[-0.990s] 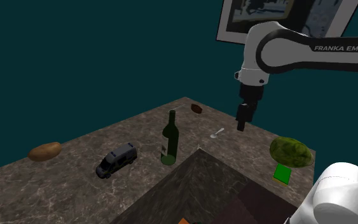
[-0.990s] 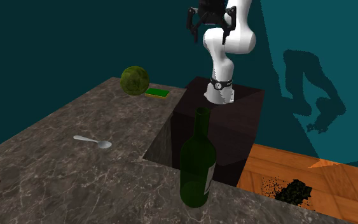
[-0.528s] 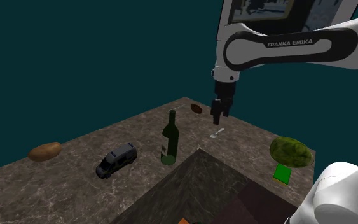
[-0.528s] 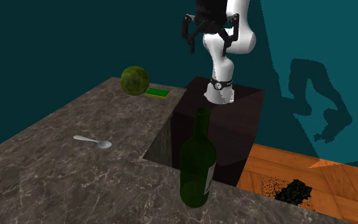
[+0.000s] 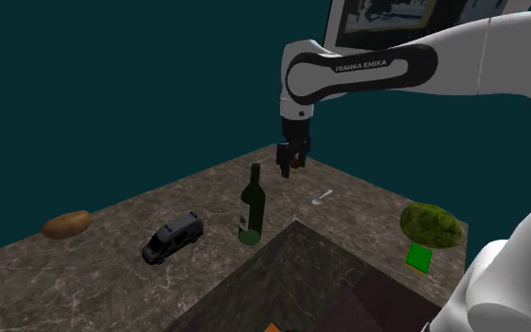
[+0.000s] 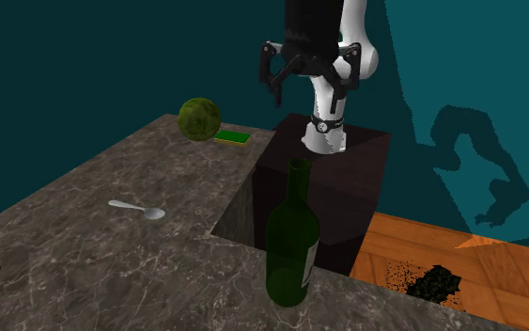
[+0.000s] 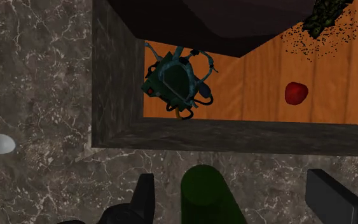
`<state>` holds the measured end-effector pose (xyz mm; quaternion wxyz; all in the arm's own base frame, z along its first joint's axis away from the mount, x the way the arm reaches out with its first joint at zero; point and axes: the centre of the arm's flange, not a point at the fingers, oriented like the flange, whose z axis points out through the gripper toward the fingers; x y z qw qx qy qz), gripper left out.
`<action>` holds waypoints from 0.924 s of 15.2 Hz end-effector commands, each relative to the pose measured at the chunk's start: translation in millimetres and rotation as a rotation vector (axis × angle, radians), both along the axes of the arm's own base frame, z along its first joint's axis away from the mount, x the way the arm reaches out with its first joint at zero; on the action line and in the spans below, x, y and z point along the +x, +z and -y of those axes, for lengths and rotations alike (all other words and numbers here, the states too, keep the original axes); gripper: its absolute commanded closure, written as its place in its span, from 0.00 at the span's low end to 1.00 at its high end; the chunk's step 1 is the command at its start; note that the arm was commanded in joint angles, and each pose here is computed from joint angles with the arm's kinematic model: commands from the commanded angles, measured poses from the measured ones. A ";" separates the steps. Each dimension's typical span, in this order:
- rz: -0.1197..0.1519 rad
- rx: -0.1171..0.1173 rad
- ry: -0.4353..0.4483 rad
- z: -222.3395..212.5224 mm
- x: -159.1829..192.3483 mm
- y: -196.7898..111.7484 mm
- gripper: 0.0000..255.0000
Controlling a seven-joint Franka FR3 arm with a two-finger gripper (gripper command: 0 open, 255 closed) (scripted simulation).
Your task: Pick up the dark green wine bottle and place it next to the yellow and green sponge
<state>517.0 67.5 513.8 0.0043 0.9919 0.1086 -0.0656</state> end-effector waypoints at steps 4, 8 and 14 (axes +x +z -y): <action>0.003 -0.006 0.016 -21.4 63.3 -9.4 0.00; 0.005 -0.011 0.030 -40.1 112.0 -17.2 0.00; 0.006 -0.012 0.032 -43.0 118.9 -45.0 0.00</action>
